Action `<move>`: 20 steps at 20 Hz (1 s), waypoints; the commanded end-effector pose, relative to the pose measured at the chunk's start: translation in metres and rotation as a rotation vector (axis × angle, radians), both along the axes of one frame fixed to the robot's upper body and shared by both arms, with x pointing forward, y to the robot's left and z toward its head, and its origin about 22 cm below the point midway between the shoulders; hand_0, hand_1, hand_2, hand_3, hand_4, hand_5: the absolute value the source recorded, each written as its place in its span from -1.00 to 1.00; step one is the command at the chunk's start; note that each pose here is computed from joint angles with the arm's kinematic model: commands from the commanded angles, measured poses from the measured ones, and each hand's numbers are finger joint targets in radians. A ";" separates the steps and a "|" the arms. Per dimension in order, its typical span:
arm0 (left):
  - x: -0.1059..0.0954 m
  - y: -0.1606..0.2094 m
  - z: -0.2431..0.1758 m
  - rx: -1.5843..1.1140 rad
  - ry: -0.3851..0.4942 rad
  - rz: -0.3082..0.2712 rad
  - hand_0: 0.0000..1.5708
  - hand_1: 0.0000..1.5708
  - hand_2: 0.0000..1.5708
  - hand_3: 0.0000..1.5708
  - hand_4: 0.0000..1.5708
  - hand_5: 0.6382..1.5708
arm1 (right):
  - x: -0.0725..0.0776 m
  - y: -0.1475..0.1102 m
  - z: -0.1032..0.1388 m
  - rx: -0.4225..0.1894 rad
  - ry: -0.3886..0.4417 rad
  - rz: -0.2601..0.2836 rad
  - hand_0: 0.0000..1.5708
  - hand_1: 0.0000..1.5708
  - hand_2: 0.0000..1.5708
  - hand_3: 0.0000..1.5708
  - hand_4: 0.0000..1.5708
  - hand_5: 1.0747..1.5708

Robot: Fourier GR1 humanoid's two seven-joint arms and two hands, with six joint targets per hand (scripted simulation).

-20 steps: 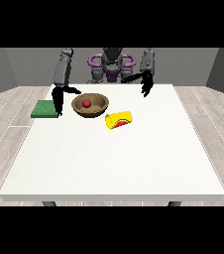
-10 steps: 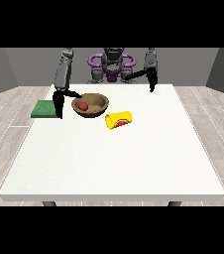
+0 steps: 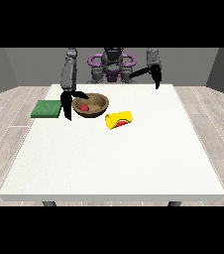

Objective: Pick the cup and pour the ball into the bowl, then pick the bowl and place it on the pad

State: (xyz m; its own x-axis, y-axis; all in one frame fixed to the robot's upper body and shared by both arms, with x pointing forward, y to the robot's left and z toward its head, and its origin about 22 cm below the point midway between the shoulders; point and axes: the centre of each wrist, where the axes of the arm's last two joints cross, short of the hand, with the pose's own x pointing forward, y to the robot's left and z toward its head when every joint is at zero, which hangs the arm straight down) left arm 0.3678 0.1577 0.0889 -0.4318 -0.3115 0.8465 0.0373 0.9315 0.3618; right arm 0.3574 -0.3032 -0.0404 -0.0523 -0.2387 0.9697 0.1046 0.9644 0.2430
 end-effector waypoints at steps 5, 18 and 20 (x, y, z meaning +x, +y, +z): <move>-0.007 0.008 -0.010 -0.016 0.009 0.024 -1.00 -1.00 -1.00 -1.00 -1.00 0.99 | 0.004 0.049 -0.016 0.024 0.072 0.015 -1.00 -1.00 -1.00 -1.00 -0.55 0.90; -0.003 0.073 -0.017 -0.036 0.087 0.057 -1.00 -1.00 -1.00 -1.00 -1.00 1.00 | 0.005 0.015 -0.007 -0.235 0.359 -0.091 1.00 1.00 1.00 1.00 0.31 0.94; 0.002 0.081 -0.029 -0.057 0.096 0.122 -1.00 -1.00 -1.00 -1.00 -1.00 1.00 | 0.018 0.043 0.006 -0.266 0.366 -0.013 1.00 1.00 1.00 1.00 0.30 0.93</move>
